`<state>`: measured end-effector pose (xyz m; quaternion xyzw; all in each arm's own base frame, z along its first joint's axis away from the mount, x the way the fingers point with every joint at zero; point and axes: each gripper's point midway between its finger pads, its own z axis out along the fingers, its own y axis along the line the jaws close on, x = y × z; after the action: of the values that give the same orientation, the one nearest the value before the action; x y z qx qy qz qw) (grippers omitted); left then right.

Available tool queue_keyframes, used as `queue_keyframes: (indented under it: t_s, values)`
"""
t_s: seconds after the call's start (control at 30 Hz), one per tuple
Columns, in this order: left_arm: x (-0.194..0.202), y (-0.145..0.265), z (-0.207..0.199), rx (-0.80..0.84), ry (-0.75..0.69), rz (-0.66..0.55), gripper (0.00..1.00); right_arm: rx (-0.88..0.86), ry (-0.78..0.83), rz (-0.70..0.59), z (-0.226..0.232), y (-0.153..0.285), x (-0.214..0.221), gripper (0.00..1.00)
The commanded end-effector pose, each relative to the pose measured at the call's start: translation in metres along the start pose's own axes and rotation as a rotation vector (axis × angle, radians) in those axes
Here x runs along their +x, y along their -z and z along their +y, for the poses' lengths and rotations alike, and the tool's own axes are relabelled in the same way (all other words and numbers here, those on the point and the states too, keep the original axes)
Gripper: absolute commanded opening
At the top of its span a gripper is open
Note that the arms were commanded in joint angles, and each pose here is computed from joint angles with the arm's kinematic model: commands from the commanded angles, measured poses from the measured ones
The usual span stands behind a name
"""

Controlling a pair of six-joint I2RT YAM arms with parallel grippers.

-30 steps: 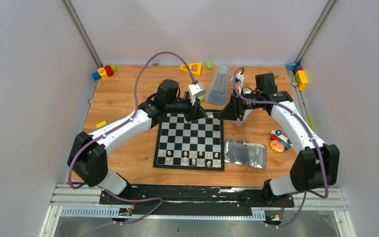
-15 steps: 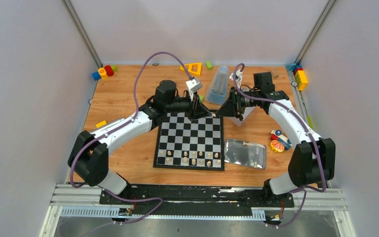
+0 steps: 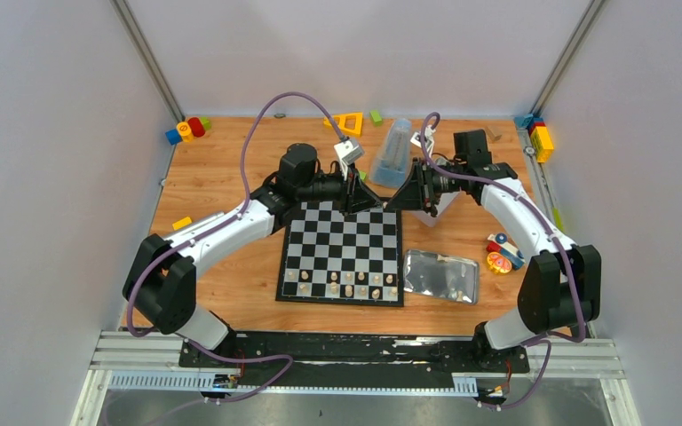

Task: Set up the chess pieces on the board
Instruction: Place the chess piece on the chessboard.

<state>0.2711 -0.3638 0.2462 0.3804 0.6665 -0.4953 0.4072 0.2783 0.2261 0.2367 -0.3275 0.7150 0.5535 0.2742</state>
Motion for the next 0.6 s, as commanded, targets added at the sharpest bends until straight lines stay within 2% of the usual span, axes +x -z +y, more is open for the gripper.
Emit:
queue_keyframes:
  t_s: [0.0, 0.3, 0.37, 0.4, 0.43, 0.47, 0.53, 0.57]
  values:
    - [-0.01, -0.003, -0.002, 0.017, -0.016, -0.035, 0.0, -0.059, 0.051, -0.015, 0.011, -0.002, -0.008, 0.28]
    - [-0.006, -0.002, -0.002, 0.019, -0.028, -0.031, 0.01, -0.047, 0.074, -0.017, 0.013, -0.001, -0.01, 0.04]
    - [-0.004, 0.001, -0.001, 0.008, -0.047, -0.021, 0.12, -0.025, 0.091, -0.016, 0.013, 0.002, -0.01, 0.0]
    - [-0.004, 0.003, -0.001, 0.003, -0.072, -0.012, 0.24, -0.01, 0.102, -0.016, 0.013, 0.004, -0.01, 0.0]
    - [-0.004, 0.006, 0.001, -0.006, -0.107, -0.01, 0.3, 0.005, 0.113, -0.013, 0.012, 0.006, -0.009, 0.0]
    - [-0.005, 0.01, 0.0, -0.012, -0.118, -0.004, 0.42, 0.021, 0.123, -0.008, 0.012, 0.008, -0.007, 0.0]
    - [-0.009, 0.02, 0.001, -0.033, -0.166, -0.007, 0.57, 0.059, 0.151, 0.012, 0.011, 0.012, -0.002, 0.0]
    - [-0.011, 0.026, 0.005, -0.045, -0.192, -0.009, 0.6, 0.075, 0.161, 0.025, 0.012, 0.014, 0.001, 0.0]
